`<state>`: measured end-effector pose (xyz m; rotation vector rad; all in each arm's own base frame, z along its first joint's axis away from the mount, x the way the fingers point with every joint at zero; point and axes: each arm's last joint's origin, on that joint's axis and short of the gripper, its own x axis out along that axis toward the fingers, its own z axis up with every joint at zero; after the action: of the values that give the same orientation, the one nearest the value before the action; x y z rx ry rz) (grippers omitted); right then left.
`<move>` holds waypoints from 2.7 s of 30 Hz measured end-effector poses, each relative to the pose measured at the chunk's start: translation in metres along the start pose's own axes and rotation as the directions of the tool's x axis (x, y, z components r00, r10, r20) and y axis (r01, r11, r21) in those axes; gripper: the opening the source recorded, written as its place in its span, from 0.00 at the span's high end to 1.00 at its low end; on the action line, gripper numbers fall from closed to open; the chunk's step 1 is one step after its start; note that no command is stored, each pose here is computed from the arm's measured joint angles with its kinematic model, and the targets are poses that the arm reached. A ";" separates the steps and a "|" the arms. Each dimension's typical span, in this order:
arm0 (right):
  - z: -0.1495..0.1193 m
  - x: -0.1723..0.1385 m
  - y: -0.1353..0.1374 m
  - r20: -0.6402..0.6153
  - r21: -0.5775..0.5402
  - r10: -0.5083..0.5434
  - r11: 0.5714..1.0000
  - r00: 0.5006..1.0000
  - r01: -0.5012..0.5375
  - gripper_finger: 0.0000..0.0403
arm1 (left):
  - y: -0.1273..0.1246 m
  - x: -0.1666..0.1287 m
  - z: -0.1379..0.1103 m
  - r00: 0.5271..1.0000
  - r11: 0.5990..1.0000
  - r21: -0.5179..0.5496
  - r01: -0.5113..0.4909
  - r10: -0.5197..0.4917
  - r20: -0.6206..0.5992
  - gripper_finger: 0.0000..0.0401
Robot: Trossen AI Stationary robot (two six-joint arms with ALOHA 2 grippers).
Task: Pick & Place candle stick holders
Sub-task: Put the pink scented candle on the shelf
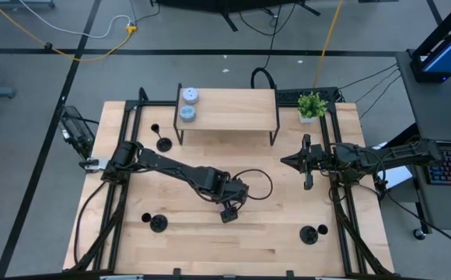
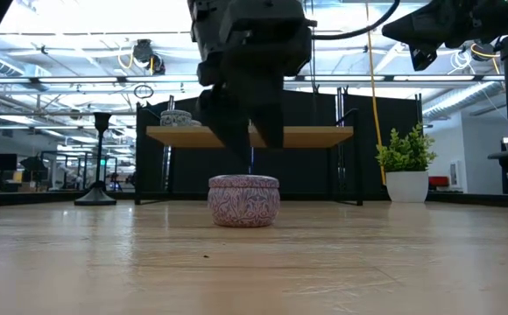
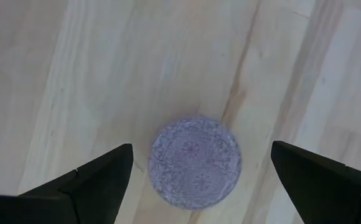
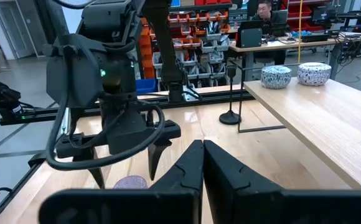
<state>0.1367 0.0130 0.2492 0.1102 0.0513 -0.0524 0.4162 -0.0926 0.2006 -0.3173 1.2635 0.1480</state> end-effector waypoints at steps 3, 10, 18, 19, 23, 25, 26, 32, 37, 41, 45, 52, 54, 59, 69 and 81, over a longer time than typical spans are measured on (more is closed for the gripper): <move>0.000 0.000 0.000 0.000 0.000 0.000 1.000 1.000 0.000 0.99 | 0.000 0.000 -0.001 1.000 1.000 0.001 -0.009 0.009 -0.003 0.04; 0.000 0.000 0.000 0.000 0.000 0.000 1.000 1.000 0.000 0.99 | 0.000 0.005 0.001 1.000 1.000 0.000 -0.008 0.008 0.001 0.04; -0.001 0.000 0.000 -0.010 -0.002 -0.001 1.000 1.000 0.001 0.99 | 0.002 0.031 0.000 0.999 1.000 -0.008 -0.022 0.021 -0.039 0.04; -0.001 0.000 0.000 -0.015 -0.002 -0.002 1.000 1.000 0.002 0.99 | 0.003 0.031 -0.001 0.999 1.000 -0.011 -0.027 0.027 -0.047 0.04; -0.002 0.000 0.000 -0.020 -0.003 -0.002 1.000 1.000 0.002 0.99 | 0.004 0.036 -0.002 0.997 0.999 0.005 -0.039 0.040 -0.067 0.04; -0.002 0.000 0.000 -0.021 -0.003 -0.002 1.000 1.000 0.002 0.99 | 0.005 0.040 -0.004 0.995 0.999 0.009 -0.049 0.049 -0.086 0.04; -0.002 0.000 0.000 -0.022 -0.004 -0.003 1.000 1.000 0.003 0.99 | 0.005 0.042 -0.004 0.995 0.999 0.009 -0.051 0.051 -0.089 0.04; -0.002 0.000 0.000 -0.023 -0.004 -0.003 1.000 1.000 0.003 0.99 | 0.006 0.050 -0.006 0.991 0.999 0.018 -0.044 0.046 -0.128 0.04; -0.003 0.000 0.000 -0.026 -0.005 -0.003 1.000 1.000 0.003 0.99 | 0.006 0.050 -0.006 0.990 0.999 0.017 -0.042 0.043 -0.130 0.05; -0.003 0.000 0.000 -0.026 -0.005 -0.003 1.000 1.000 0.003 0.99 | 0.007 0.050 -0.006 0.990 0.999 0.015 -0.042 0.043 -0.131 0.12; -0.003 0.000 0.000 -0.026 -0.005 -0.003 1.000 1.000 0.003 0.99 | 0.007 0.050 -0.006 0.990 0.999 0.010 -0.042 0.043 -0.131 0.24; -0.003 0.000 0.000 -0.026 -0.005 -0.003 1.000 1.000 0.003 0.99 | 0.008 0.050 -0.006 0.990 0.999 -0.017 -0.028 0.025 -0.141 0.26; -0.003 0.000 0.000 -0.026 -0.005 -0.003 1.000 1.000 0.003 0.99 | 0.009 0.047 -0.005 0.989 1.000 -0.021 -0.010 0.007 -0.151 0.26; -0.003 0.000 0.000 -0.026 -0.005 -0.004 1.000 1.000 0.003 0.99 | 0.017 0.026 0.002 0.990 0.999 -0.023 0.035 -0.038 -0.137 0.25; -0.002 0.000 -0.002 -0.024 -0.012 -0.020 1.000 1.000 0.020 0.99 | 0.061 -0.062 0.018 0.998 0.992 -0.106 0.064 -0.063 0.011 0.25; -0.001 0.001 -0.010 -0.011 -0.007 -0.072 0.997 0.997 0.072 0.99 | 0.139 -0.177 0.017 0.921 0.919 -0.393 0.003 0.151 0.359 0.25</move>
<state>0.1373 0.0035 0.2474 0.1018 0.0671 -0.1232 0.3389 0.0553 0.3526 -0.5524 0.8474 0.5088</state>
